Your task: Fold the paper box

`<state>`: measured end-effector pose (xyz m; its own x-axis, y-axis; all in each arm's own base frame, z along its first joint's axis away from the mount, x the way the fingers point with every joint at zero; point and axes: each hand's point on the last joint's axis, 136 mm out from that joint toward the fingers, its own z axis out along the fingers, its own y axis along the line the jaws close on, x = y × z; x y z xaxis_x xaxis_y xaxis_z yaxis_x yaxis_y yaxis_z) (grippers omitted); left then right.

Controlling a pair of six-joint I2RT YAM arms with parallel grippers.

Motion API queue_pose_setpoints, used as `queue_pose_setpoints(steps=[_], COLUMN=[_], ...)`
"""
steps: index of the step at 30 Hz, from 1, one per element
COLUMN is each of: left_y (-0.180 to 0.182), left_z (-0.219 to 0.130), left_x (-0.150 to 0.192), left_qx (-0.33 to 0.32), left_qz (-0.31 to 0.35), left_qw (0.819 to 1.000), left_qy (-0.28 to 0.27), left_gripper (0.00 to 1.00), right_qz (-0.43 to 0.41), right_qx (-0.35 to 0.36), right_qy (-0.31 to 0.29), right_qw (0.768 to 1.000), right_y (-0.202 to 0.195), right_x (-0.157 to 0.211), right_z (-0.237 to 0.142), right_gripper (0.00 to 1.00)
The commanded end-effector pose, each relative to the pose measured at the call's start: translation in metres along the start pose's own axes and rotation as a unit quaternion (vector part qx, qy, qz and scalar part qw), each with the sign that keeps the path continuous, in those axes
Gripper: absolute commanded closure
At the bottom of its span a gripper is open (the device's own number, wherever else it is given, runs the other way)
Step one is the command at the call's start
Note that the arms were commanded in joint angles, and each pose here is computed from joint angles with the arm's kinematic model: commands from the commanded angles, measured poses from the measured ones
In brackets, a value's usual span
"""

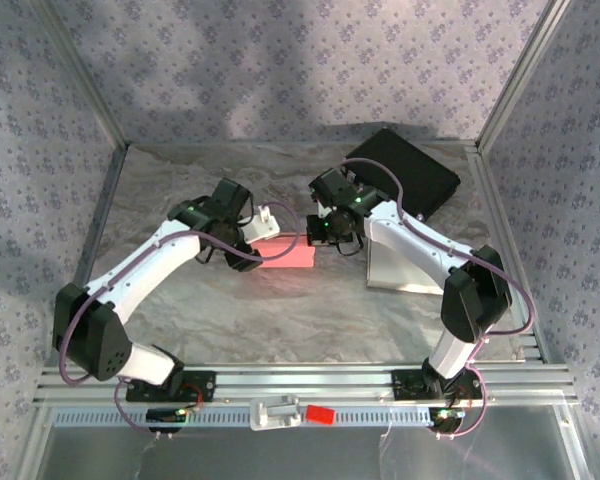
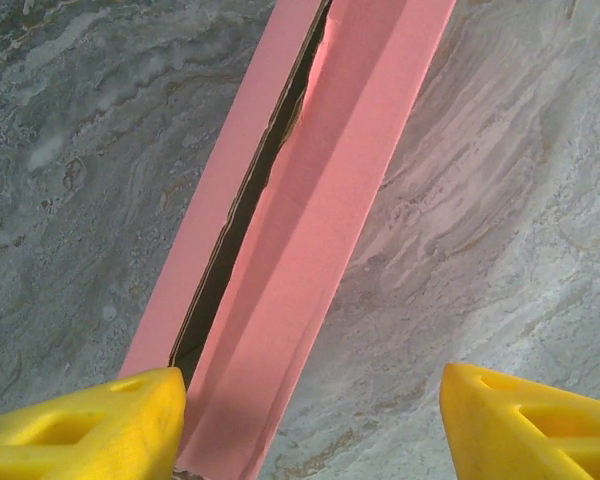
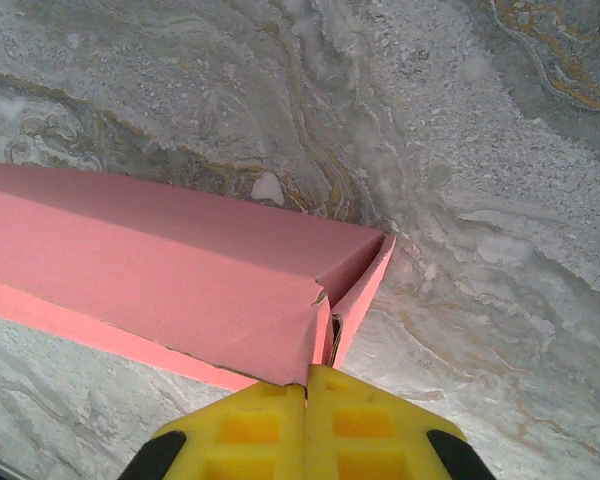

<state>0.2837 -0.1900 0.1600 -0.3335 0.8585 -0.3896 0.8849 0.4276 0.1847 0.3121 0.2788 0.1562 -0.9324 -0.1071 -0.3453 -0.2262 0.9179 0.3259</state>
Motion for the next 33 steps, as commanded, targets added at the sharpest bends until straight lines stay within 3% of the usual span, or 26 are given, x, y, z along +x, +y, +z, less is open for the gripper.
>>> queue_pose_setpoints(steps=[1, 4, 7, 11, 14, 16, 21, 33], left_y=[0.011, 0.022, 0.024, 0.011, -0.003, -0.005, 0.002, 0.027], left_z=[0.000, 0.004, -0.009, -0.027, -0.037, -0.041, -0.032, 0.008], left_x=[-0.018, -0.023, -0.036, -0.032, -0.024, -0.016, -0.004, -0.021], left_qx=[0.007, -0.012, -0.026, -0.008, 0.002, -0.010, -0.011, 0.015], left_qz=[0.021, 0.024, 0.028, 0.034, 0.037, 0.031, 0.034, 0.045], left_qw=[0.999, 0.999, 0.997, 0.996, 0.995, 0.994, 0.996, 0.996], left_qy=[-0.028, -0.030, -0.072, -0.081, -0.097, -0.101, -0.085, -0.072], left_gripper=[0.32, 0.32, 0.32, 0.43, 0.45, 0.43, 0.29, 0.30], right_qz=[-0.006, -0.005, -0.005, -0.003, -0.002, -0.002, -0.005, -0.004], right_qx=[0.008, 0.007, 0.006, 0.007, 0.007, 0.006, 0.005, 0.002], right_qy=[0.020, 0.021, 0.021, 0.019, 0.019, 0.019, 0.020, 0.022], right_qw=[1.000, 1.000, 1.000, 1.000, 1.000, 1.000, 1.000, 1.000], right_y=[-0.005, -0.005, -0.005, -0.007, -0.008, -0.008, -0.008, -0.009], right_x=[0.007, 0.008, 0.008, 0.007, 0.006, 0.006, 0.007, 0.006], right_z=[0.005, 0.004, 0.004, 0.004, 0.004, 0.004, 0.005, 0.006], right_gripper=[1.00, 1.00, 1.00, 1.00, 1.00, 1.00, 1.00, 1.00])
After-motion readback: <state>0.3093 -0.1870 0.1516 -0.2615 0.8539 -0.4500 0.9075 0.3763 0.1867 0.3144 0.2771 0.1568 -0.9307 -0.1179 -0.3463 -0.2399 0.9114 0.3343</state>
